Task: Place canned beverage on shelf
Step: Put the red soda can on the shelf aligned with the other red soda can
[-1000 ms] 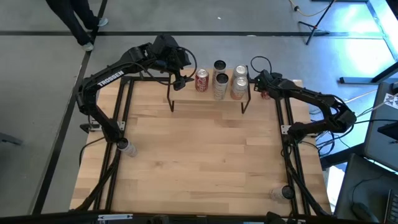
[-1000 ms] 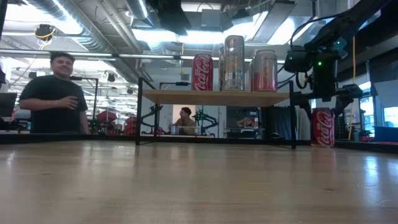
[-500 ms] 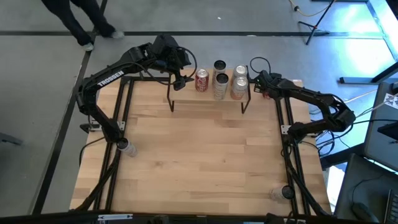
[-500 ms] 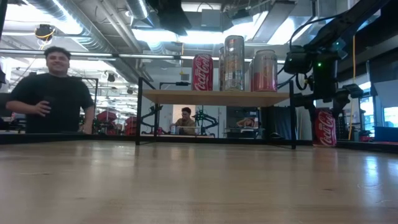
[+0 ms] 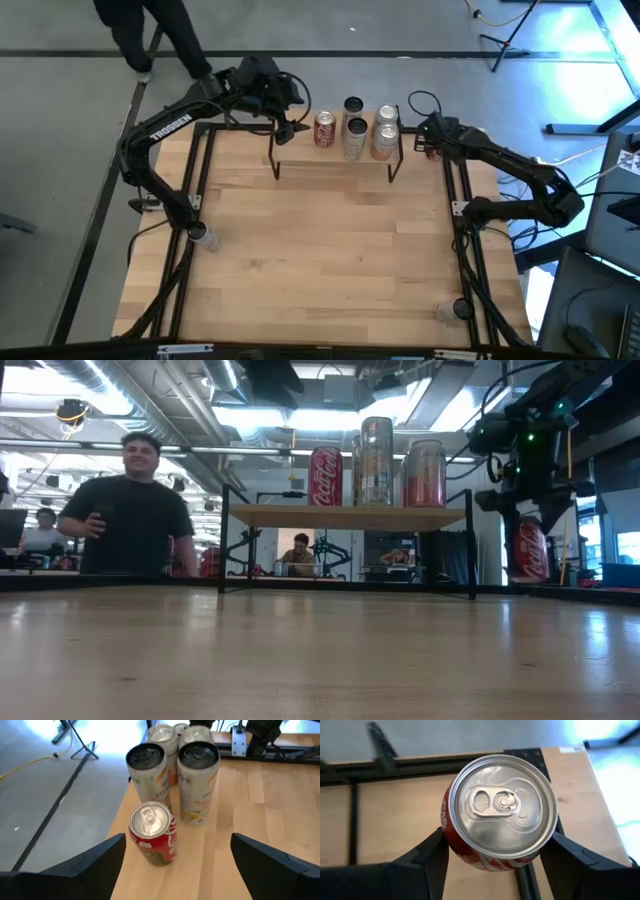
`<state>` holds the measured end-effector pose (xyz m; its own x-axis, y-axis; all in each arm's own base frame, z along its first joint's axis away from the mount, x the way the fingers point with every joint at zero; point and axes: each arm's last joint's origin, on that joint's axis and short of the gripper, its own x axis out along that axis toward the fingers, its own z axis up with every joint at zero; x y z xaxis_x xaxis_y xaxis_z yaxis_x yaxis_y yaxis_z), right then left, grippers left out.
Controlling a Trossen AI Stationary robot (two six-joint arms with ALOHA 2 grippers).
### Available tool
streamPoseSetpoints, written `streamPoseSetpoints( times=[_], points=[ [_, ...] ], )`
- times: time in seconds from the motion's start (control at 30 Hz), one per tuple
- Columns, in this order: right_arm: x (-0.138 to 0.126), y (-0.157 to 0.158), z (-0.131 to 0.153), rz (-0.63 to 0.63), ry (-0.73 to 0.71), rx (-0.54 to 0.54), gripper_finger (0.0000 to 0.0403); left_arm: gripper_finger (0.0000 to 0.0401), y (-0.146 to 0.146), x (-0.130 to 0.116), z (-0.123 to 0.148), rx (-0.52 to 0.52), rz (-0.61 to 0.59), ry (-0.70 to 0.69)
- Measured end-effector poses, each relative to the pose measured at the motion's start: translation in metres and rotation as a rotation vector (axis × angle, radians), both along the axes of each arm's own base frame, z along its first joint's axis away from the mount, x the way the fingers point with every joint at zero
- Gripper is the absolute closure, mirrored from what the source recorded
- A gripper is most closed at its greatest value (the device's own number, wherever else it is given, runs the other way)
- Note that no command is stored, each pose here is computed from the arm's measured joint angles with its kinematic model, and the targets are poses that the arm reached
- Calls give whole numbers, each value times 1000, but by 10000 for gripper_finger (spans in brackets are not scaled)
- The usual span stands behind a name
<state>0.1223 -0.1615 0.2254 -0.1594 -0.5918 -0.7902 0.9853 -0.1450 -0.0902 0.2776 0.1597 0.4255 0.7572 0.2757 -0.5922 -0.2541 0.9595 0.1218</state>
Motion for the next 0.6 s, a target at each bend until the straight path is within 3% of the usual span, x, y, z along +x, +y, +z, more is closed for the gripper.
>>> streamPoseSetpoints(
  times=[0.2,0.47,0.6],
  points=[
    [6,19,14,111,-44,-25,162,53,-2,-3,3,-18,12,-14],
    [10,52,15,183,-20,52,162,53,-7,-3,2,-75,-26,-24],
    [15,68,17,281,-47,95,161,53,-12,-8,4,-82,-30,-7]
  ],
)
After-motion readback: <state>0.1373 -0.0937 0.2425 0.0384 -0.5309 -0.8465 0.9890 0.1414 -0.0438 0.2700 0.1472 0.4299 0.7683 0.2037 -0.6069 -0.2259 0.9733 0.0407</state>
